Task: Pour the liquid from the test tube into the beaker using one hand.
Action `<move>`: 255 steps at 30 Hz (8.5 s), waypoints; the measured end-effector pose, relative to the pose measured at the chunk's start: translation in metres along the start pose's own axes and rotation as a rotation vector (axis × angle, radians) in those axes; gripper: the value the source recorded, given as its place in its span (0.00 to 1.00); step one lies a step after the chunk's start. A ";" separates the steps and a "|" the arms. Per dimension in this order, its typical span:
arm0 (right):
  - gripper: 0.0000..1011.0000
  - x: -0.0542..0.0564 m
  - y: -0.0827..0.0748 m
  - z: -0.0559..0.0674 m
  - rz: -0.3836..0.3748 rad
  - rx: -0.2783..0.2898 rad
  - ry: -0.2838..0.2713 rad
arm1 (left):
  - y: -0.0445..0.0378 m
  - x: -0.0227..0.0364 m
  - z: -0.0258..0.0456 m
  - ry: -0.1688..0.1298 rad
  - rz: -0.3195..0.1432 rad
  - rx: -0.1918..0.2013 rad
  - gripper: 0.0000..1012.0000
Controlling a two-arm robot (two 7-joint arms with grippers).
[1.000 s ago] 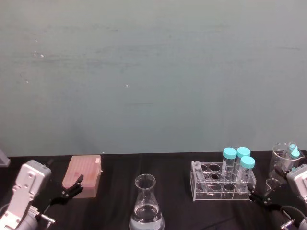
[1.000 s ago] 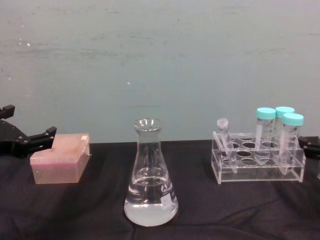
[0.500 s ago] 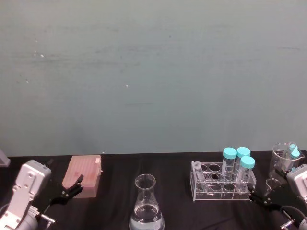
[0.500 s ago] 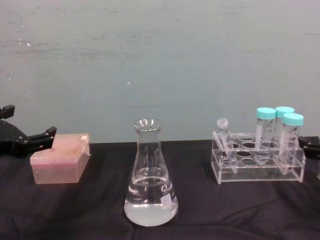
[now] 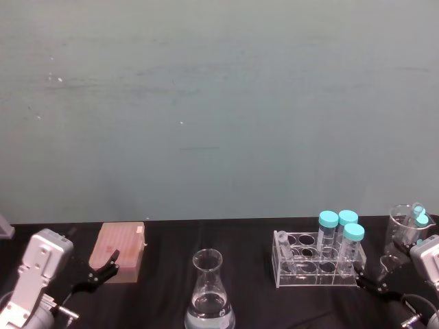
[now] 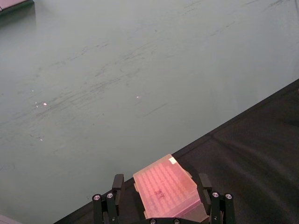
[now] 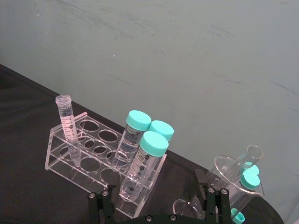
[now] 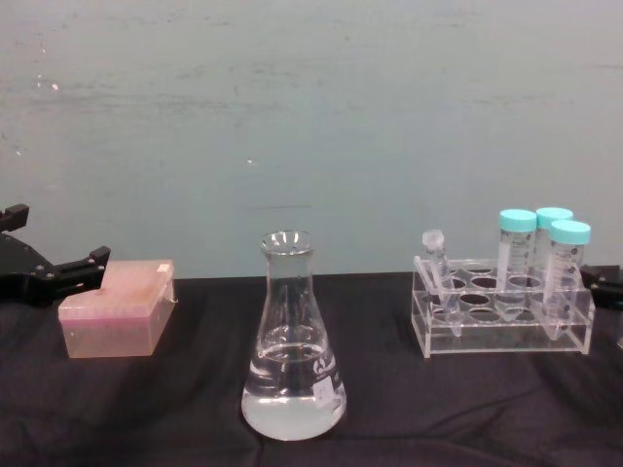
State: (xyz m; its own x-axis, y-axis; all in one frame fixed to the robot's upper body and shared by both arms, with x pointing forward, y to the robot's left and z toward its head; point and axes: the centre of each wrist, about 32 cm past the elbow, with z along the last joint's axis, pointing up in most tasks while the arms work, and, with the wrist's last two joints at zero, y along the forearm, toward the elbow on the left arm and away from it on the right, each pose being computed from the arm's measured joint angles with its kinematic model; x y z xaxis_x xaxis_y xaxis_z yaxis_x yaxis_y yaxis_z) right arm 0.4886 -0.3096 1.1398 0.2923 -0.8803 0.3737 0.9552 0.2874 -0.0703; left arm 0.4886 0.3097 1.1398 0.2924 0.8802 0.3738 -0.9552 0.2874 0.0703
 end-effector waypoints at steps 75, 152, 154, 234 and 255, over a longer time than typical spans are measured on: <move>0.99 -0.012 0.074 0.033 0.351 0.162 0.002 | 0.0000 0.0000 0.0000 0.000 0.000 0.000 0.99; 0.21 -0.046 0.105 0.032 0.288 0.050 -0.093 | 0.0000 0.0000 0.0000 0.000 0.000 0.000 0.99; 0.21 -0.046 0.105 0.032 0.289 0.050 -0.093 | 0.0000 0.0000 0.0000 0.000 0.000 0.000 0.99; 0.21 -0.035 0.097 0.057 0.251 0.179 -0.039 | 0.0000 0.0000 0.0000 0.000 0.000 0.000 0.99; 0.21 -0.039 0.099 0.088 0.357 0.280 -0.154 | 0.0000 0.0000 0.0000 0.000 0.000 0.000 0.99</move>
State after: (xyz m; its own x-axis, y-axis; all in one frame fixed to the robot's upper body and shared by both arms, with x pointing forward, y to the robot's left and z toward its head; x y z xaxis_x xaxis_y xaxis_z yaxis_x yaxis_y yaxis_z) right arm 0.5674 -0.2137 1.1992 0.5696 -0.6478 0.5059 0.7411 0.6709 0.0247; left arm 0.4886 0.3097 1.1398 0.2923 0.8803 0.3737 -0.9552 0.2874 0.0703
